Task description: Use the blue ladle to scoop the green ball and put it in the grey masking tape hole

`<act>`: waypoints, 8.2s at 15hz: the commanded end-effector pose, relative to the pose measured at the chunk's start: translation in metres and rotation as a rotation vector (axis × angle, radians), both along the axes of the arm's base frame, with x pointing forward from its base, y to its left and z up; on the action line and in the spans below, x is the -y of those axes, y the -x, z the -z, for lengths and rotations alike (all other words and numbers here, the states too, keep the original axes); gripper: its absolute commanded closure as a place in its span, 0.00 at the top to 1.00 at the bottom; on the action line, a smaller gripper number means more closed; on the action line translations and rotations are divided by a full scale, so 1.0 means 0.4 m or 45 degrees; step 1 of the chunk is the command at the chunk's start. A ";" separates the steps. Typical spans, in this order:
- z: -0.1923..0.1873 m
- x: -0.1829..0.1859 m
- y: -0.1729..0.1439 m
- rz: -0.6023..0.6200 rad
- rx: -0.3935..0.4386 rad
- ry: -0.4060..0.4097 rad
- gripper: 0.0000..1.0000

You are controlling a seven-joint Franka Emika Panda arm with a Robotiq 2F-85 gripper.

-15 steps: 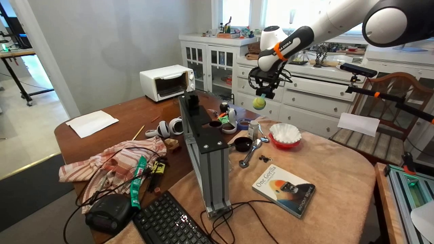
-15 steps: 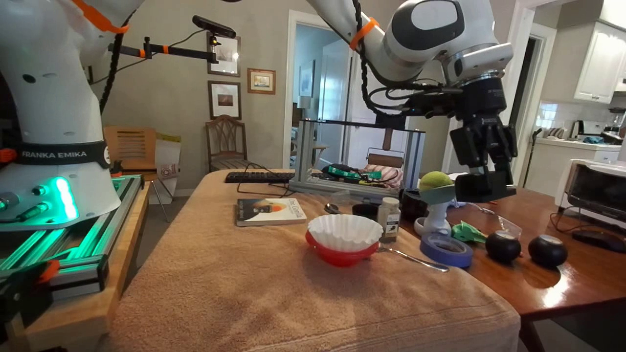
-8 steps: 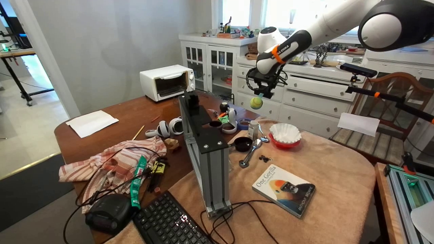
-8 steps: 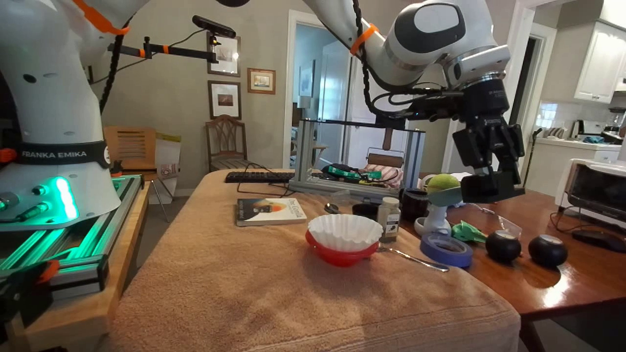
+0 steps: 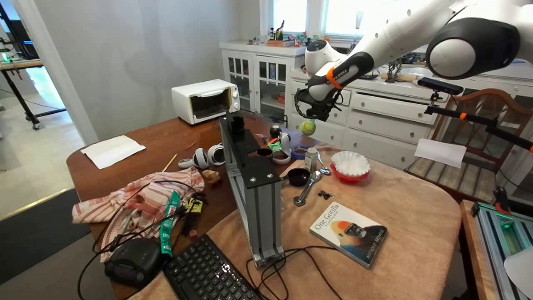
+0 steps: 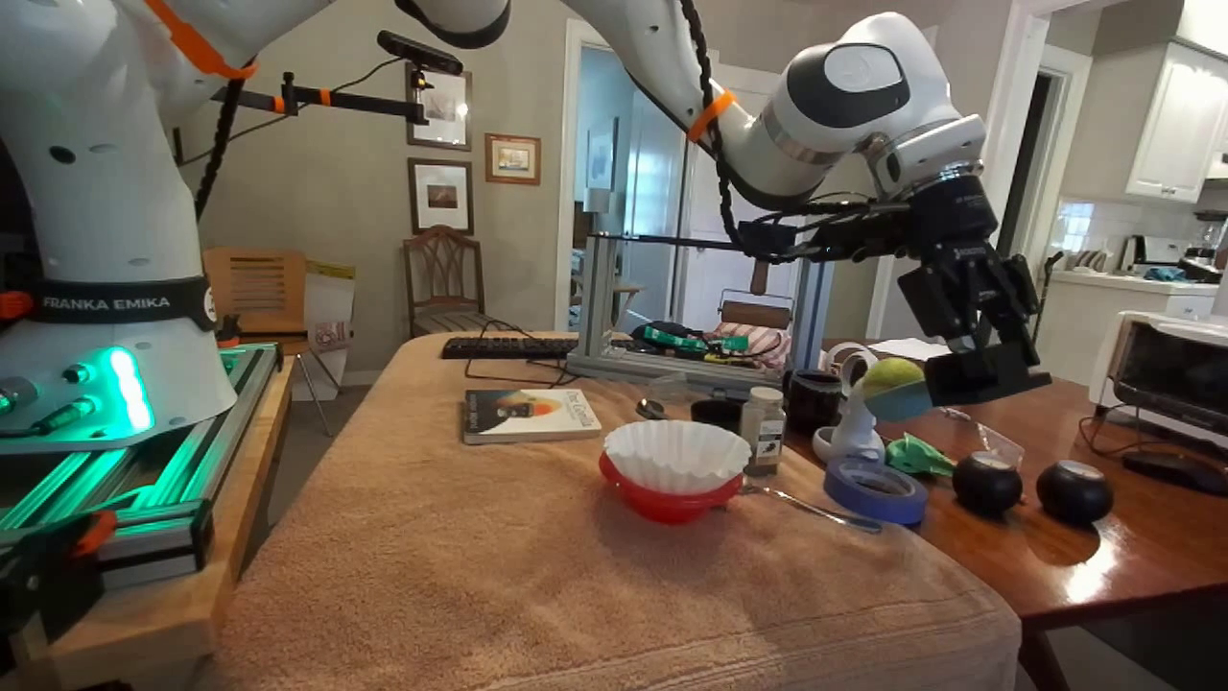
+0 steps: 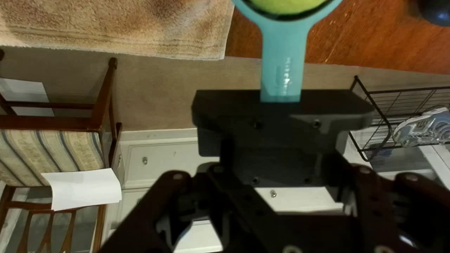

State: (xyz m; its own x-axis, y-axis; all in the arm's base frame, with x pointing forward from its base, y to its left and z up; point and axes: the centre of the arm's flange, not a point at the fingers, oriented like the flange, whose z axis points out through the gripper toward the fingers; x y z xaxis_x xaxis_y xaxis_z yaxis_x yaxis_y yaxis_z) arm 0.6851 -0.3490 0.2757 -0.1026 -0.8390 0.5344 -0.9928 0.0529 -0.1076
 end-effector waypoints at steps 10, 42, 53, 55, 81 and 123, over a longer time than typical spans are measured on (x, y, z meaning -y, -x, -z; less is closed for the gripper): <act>0.051 -0.037 -0.094 -0.020 -0.038 0.198 0.35; 0.164 -0.103 -0.145 -0.184 -0.057 0.443 0.35; 0.034 -0.151 -0.100 -0.324 -0.195 0.387 0.35; 0.033 -0.151 -0.098 -0.352 -0.229 0.344 0.35; 0.241 -0.289 -0.179 -0.342 -0.283 0.888 0.35; -0.219 -0.211 -0.033 -0.246 -0.109 0.804 0.35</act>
State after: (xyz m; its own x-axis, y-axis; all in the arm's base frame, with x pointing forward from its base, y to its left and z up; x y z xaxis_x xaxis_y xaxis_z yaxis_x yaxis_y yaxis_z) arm 0.7347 -0.2722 0.3243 0.0608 -0.2615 0.9633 -0.9962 -0.0757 0.0423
